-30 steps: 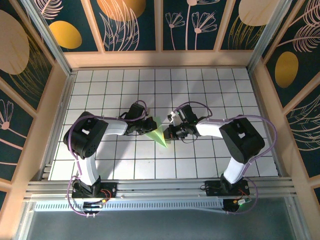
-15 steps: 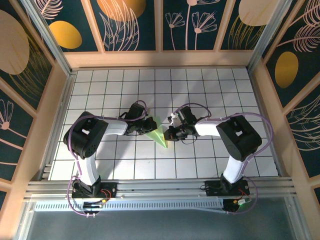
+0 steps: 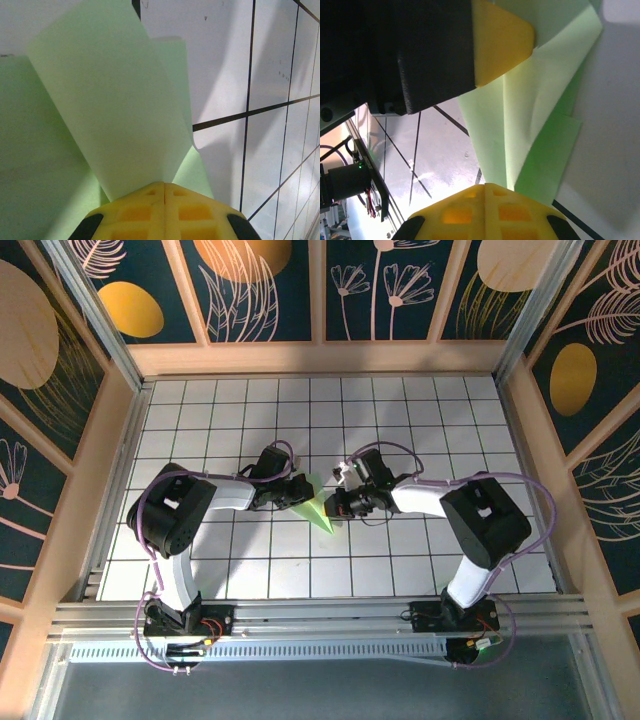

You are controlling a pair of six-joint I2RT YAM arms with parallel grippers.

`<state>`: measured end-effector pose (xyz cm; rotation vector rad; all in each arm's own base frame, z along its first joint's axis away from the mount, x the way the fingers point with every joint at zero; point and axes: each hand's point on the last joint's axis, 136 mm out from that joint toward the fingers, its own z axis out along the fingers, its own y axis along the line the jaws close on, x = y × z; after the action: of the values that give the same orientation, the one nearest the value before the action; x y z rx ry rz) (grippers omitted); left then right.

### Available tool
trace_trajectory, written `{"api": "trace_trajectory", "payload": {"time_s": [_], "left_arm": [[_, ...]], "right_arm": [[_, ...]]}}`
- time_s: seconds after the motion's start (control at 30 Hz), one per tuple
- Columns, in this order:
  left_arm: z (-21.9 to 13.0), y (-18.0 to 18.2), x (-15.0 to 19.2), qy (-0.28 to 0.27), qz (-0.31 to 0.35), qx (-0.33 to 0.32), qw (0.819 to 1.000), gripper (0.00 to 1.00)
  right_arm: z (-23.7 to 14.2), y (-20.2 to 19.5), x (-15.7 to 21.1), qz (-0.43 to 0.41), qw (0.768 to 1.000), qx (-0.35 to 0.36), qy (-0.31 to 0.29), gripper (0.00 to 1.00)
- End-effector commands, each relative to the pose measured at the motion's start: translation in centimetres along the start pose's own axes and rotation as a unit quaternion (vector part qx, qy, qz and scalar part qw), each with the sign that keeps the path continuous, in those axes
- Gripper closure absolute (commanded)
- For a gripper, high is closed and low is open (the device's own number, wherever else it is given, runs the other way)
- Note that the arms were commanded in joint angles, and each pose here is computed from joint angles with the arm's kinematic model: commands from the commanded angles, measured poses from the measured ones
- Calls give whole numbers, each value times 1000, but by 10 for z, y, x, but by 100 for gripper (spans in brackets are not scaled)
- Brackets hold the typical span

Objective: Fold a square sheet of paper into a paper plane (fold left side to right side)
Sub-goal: Fourth fold the wing at the center of the table.

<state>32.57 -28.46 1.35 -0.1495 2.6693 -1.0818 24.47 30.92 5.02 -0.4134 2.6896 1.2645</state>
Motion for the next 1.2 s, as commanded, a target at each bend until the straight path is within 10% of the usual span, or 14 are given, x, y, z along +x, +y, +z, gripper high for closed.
{"api": "trace_trajectory", "payload": {"time_s": [0.0, 1.17], "left_arm": [[2, 32, 15, 13, -20, -55, 998, 100], [-14, 3, -12, -27, 4, -39, 999, 91]], "right_arm": [[6, 5, -6, 0, 1000, -10, -1, 100], [22, -55, 25, 47, 993, 98, 47, 100]]}}
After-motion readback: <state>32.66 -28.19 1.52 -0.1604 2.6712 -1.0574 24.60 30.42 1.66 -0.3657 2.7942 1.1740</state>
